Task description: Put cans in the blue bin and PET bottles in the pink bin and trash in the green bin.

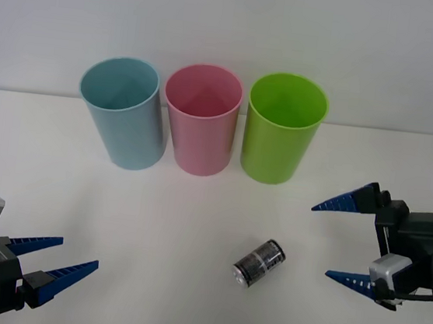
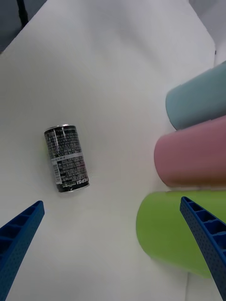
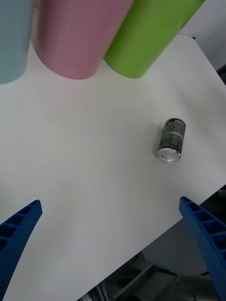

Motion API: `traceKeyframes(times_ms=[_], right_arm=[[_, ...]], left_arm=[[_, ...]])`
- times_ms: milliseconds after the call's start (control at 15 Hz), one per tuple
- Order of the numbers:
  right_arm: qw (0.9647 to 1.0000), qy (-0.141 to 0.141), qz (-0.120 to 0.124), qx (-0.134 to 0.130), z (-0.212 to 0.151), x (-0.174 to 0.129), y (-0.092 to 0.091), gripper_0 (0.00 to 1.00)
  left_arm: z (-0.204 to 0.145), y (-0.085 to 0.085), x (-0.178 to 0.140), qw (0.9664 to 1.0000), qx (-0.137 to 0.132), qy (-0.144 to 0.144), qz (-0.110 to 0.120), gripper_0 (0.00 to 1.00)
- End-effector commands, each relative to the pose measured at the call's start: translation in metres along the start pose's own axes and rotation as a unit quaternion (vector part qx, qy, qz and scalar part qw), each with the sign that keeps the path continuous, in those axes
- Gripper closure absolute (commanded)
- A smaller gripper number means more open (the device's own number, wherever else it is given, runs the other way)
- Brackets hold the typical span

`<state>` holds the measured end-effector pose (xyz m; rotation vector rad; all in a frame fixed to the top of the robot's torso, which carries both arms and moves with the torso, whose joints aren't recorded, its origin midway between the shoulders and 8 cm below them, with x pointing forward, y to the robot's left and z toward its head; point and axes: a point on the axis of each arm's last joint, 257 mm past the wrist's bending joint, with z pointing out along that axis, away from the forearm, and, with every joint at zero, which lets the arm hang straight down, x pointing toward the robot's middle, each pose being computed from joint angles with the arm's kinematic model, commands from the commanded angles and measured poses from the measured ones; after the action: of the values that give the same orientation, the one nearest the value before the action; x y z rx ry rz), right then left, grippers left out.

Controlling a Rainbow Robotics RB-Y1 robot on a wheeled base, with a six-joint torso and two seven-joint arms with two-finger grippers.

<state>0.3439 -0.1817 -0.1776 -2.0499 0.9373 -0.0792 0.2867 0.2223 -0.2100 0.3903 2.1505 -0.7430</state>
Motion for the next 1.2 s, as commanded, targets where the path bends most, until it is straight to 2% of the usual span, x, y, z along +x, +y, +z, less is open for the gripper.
traceKeyframes(times_ms=[67,200,400,667,867,1200], right_arm=[[0.9987,0.009,-0.047,-0.017,0.011,0.006,0.001,0.0],[0.9981,0.007,-0.048,-0.039,0.022,0.008,0.012,0.0],[0.9968,0.005,-0.054,-0.059,0.043,0.01,0.022,0.0],[0.9962,-0.001,-0.052,-0.069,0.073,0.011,0.027,0.0],[0.9964,0.012,-0.05,-0.067,0.092,0.016,0.029,0.0],[0.9935,0.032,-0.061,-0.091,0.11,0.018,0.044,0.0]], left_arm=[[0.0,0.0,0.0,1.0,0.0,0.0,0.0,0.0],[0.0,0.0,0.0,1.0,0.0,0.0,0.0,0.0],[0.0,0.0,0.0,1.0,0.0,0.0,0.0,0.0],[0.0,0.0,0.0,1.0,0.0,0.0,0.0,0.0],[0.0,0.0,0.0,1.0,0.0,0.0,0.0,0.0],[0.0,0.0,0.0,1.0,0.0,0.0,0.0,0.0]])
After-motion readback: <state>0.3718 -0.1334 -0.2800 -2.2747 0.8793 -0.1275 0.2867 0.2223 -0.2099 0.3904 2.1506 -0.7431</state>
